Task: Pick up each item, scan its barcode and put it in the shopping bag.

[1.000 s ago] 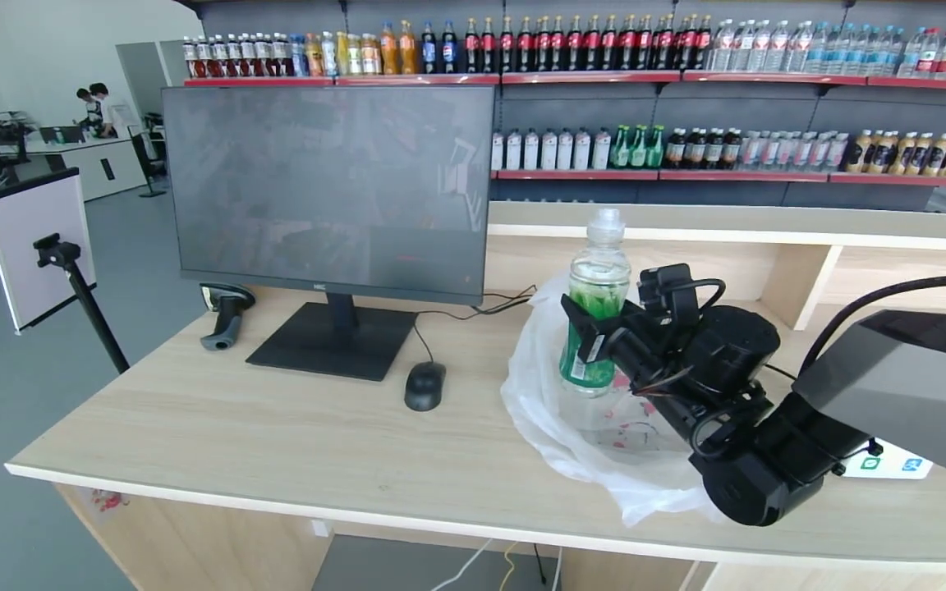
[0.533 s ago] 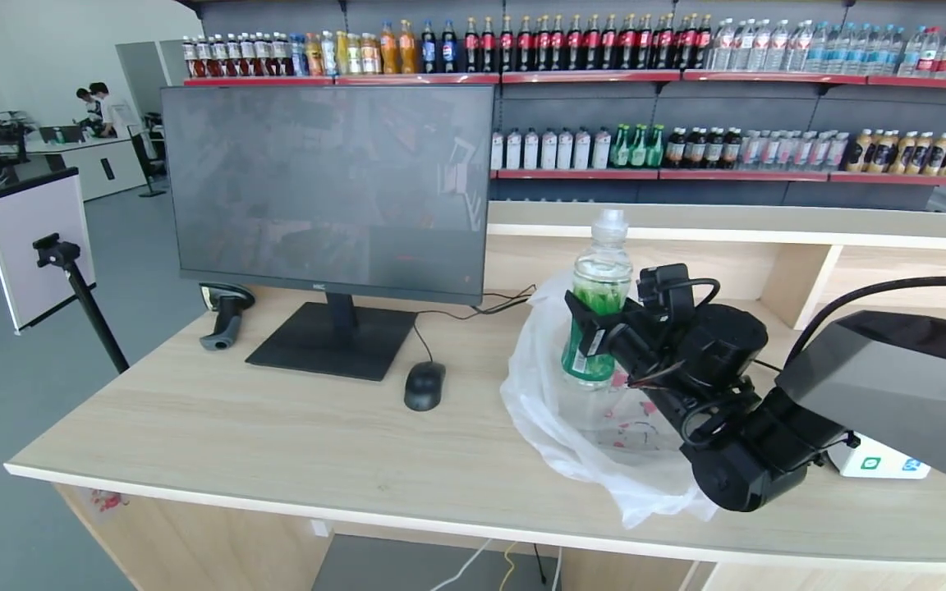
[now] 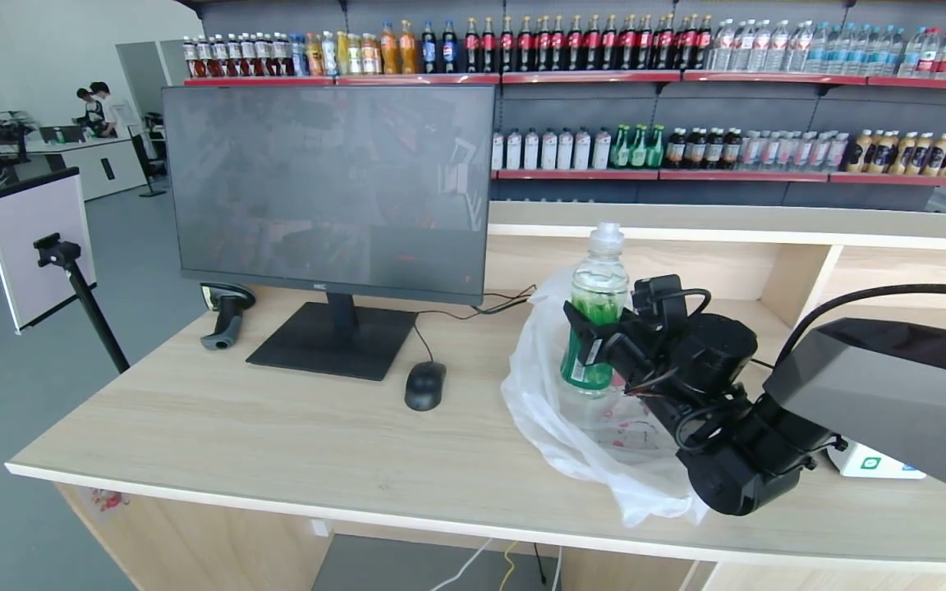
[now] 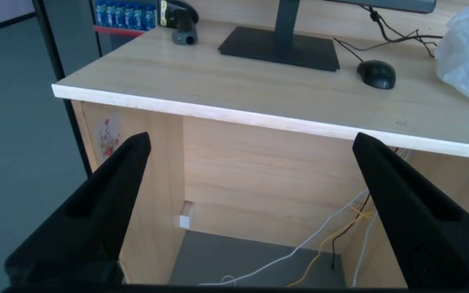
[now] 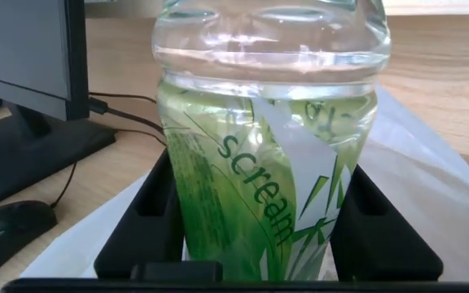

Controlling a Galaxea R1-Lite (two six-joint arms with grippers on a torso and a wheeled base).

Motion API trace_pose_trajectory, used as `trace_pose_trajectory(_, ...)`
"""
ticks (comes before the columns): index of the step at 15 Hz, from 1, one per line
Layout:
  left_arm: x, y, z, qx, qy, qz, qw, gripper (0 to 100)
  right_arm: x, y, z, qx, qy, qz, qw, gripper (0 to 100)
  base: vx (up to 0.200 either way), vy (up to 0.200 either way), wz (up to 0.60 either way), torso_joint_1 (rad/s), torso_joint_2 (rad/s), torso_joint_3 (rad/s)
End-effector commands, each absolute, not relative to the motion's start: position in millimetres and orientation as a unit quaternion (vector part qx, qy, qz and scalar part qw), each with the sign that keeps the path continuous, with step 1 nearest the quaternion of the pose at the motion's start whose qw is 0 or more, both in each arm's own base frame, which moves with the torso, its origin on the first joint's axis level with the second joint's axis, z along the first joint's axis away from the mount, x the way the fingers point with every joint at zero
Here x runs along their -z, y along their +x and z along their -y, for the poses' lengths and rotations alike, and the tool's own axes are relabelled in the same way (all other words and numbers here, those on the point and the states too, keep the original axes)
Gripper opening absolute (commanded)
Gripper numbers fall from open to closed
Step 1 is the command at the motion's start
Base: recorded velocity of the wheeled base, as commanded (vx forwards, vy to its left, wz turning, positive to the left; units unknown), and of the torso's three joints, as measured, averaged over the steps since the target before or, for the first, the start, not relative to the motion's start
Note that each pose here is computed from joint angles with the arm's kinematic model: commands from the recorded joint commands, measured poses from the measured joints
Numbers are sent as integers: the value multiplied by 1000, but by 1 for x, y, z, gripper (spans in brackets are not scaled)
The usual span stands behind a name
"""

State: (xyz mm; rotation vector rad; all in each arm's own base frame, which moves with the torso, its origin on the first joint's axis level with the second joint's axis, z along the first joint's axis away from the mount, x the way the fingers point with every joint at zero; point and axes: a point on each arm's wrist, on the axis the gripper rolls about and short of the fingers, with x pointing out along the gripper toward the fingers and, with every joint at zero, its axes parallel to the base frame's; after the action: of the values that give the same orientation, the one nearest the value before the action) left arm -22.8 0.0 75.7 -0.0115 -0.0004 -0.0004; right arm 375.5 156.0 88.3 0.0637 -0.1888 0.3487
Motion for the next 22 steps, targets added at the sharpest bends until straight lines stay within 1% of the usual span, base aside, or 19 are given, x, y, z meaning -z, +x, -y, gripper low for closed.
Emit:
trace_pose_trajectory(1,-75,-23,0,0,-6,0,1000,100,-84,375,-156,-173,29,87,981,0,0,0,0,0,0,0)
trace_pose_trajectory(7,-75,-23,0,0,-6,0,1000,100,-83,370,-154,-173,28,78,981,0,0,0,0,0,0,0)
trace_pose_trajectory(14,-75,-23,0,0,-5,0,1000,100,-87,351,-148,-176,23,59,982,0,0,0,0,0,0,0)
trace_pose_trajectory(22,-75,-23,0,0,-5,0,1000,100,-85,352,-149,-176,23,57,983,0,0,0,0,0,0,0)
